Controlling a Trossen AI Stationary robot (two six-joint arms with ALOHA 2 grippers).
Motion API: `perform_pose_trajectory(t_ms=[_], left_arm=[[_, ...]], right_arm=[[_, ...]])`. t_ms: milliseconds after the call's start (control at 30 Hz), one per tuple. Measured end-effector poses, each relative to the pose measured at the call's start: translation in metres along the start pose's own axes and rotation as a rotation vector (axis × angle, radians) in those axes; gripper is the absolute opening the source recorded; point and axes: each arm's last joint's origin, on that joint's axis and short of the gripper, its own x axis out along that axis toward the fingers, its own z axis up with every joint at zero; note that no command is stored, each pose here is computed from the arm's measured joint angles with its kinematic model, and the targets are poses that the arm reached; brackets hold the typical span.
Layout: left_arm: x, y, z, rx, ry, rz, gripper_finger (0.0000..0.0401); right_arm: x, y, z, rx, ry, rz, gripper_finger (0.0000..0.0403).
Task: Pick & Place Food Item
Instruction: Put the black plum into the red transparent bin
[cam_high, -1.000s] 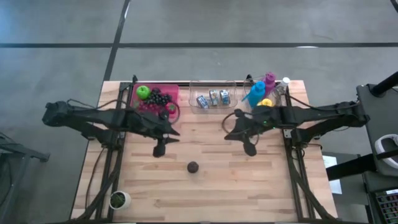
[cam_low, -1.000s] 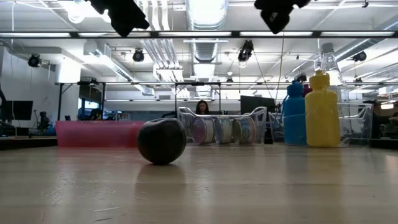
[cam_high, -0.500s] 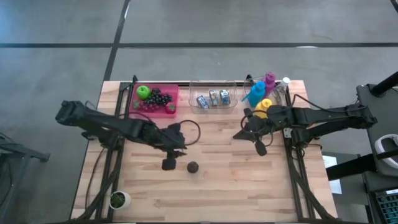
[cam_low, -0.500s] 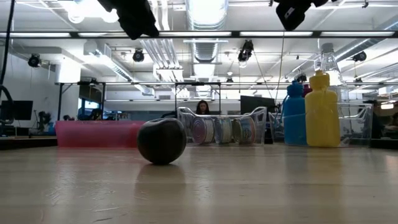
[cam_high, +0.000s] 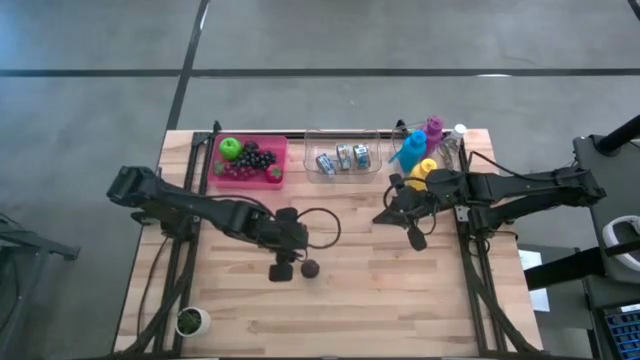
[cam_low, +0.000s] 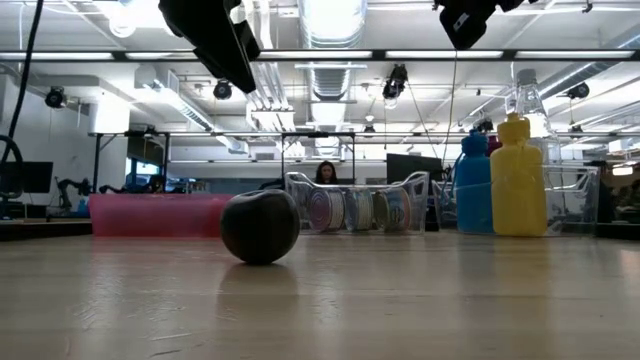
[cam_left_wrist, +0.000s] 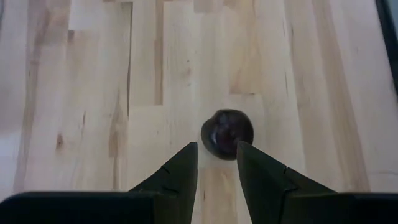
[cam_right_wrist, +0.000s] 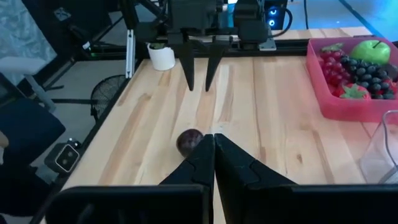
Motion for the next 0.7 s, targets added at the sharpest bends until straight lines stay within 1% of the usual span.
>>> perform_pose_trajectory(t_ms=[300,433,533,633,700], left_arm=[[-0.001,0.008,0.001,-0.022,-0.001,0.013,0.0117],[-0.001,0.015,0.003,-0.081,-0.007,0.027,0.0117],[0.001,0.014,0.004,-0.103,-0.018,0.031,0.0117],[0.002,0.010,0.004,-0.090,-0.029,0.024,0.0117],[0.003,0.007,0.006,-0.085,-0.060,0.014,0.0117]], right_arm=[[0.003,-0.001,-0.001,-0.018,0.011,-0.001,0.0008],[0.004,-0.001,-0.002,-0.017,0.016,-0.002,0.0008],[0.004,-0.001,-0.002,-0.017,0.017,-0.002,0.0008],[0.004,-0.001,-0.002,-0.017,0.018,-0.002,0.0008],[0.004,-0.001,-0.002,-0.017,0.017,-0.002,0.0008]])
